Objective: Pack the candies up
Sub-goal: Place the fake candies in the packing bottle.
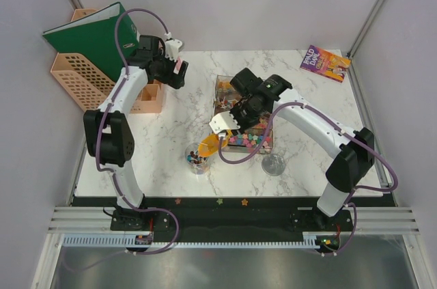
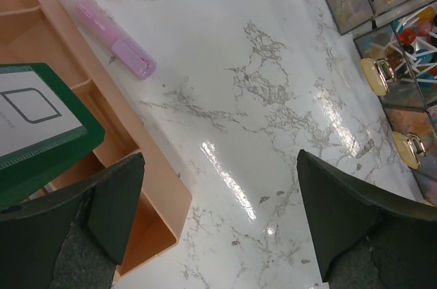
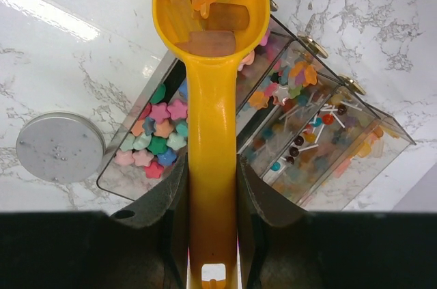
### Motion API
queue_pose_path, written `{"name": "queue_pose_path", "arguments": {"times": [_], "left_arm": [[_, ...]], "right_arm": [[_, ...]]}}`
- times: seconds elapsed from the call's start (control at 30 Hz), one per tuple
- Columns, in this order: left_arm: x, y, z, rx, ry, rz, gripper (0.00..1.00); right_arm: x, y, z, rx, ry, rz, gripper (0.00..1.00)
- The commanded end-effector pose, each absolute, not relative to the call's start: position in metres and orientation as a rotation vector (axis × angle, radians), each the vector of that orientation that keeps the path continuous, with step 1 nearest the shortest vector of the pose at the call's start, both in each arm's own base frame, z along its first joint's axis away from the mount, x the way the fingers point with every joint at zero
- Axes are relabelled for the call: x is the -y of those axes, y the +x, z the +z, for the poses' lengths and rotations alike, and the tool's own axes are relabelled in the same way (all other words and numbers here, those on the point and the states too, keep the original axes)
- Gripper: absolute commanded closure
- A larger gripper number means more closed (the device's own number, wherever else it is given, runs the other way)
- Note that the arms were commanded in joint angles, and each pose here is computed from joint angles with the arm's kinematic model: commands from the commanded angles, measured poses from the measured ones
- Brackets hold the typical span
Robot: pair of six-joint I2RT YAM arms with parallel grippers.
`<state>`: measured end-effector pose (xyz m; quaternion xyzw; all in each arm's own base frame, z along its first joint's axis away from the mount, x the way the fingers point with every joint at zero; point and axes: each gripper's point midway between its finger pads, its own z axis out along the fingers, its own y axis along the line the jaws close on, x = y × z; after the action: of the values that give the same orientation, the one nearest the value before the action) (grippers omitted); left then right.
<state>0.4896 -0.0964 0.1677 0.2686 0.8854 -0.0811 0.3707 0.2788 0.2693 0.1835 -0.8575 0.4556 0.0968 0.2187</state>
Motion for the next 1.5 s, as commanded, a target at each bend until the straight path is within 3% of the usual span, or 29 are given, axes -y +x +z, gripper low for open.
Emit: {"name": "queue_pose_path", "arguments": {"times": [0.0, 1.47], "left_arm": [[0.099, 0.497, 0.206, -2.156, 0.627, -0.213, 0.0], [0.087, 0.48, 0.25, -2.069, 0.465, -0.157, 0.0]], "right_arm": [[-0.268, 0.28, 0.192, -1.241, -2.437, 0.167, 1.0], [-0.264, 0.284, 0.23, -1.259, -2.627, -0.565, 1.0]]}}
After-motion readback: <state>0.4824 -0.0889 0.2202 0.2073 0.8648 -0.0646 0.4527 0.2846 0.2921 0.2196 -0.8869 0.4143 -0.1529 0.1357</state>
